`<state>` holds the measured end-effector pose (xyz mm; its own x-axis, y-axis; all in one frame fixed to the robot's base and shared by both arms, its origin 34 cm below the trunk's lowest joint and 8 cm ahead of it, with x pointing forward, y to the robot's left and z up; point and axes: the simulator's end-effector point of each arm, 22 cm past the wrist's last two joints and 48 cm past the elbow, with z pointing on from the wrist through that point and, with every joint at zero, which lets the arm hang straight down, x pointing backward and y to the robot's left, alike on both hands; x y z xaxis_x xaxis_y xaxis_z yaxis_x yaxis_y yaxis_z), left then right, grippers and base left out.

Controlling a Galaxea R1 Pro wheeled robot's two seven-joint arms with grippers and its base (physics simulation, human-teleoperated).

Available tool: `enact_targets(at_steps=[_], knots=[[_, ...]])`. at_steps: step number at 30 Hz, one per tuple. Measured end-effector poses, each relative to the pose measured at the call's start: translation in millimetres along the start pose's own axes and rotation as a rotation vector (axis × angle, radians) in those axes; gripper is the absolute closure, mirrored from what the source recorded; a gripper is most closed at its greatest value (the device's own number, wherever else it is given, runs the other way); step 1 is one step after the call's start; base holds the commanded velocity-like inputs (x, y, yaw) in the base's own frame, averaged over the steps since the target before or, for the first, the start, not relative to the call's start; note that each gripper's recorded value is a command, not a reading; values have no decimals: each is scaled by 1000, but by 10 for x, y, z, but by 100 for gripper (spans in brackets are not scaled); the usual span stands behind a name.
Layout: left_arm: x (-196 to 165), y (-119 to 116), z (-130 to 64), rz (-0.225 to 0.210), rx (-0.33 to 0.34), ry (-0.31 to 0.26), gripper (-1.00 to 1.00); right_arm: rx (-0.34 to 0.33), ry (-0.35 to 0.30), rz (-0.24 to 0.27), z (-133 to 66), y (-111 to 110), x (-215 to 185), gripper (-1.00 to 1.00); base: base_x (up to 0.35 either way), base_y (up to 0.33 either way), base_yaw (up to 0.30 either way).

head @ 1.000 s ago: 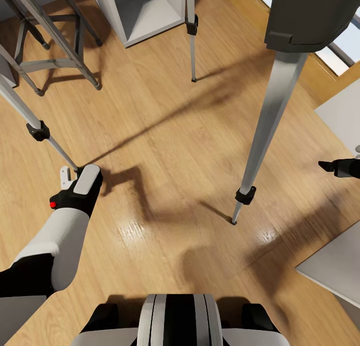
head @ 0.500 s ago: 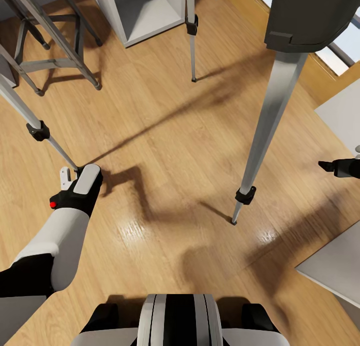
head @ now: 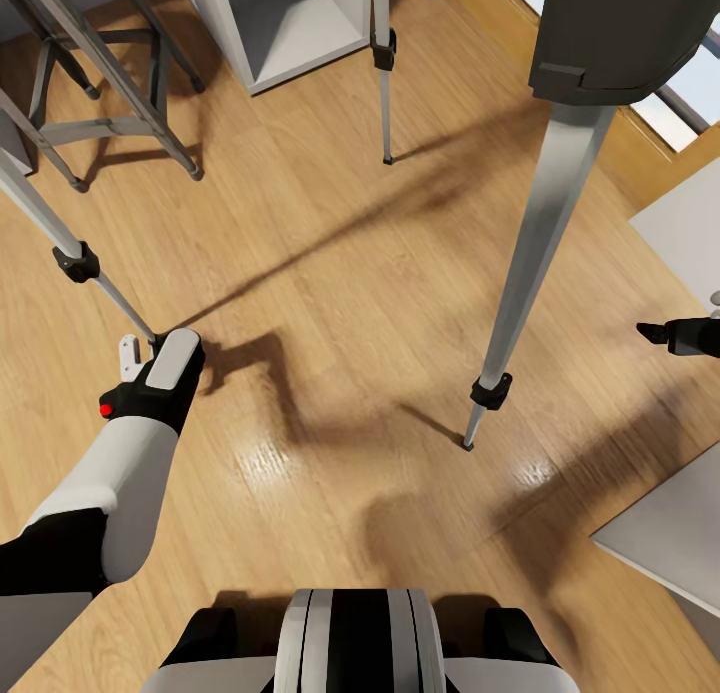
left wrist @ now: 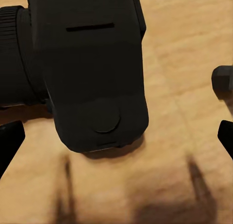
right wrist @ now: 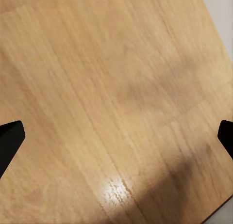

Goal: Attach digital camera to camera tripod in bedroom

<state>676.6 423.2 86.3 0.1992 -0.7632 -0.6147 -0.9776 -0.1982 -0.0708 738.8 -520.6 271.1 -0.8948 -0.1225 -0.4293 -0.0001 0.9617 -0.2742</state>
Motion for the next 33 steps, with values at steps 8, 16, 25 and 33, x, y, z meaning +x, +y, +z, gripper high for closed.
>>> enact_targets(at_steps=[8,16,25,33], knots=[[-5,-5,16,-1,3,-1,-100,0,1,0,9,3,4,-100,0,0,0],[-4,-9,38,-1,6,-3,-100,0,2,-1,26,9,15,-100,0,0,0],[2,-3,61,0,5,-5,-100,-1,4,-1,46,15,27,-100,0,0,0],[8,4,75,2,4,-5,-100,-1,5,-1,57,19,34,-100,0,0,0]])
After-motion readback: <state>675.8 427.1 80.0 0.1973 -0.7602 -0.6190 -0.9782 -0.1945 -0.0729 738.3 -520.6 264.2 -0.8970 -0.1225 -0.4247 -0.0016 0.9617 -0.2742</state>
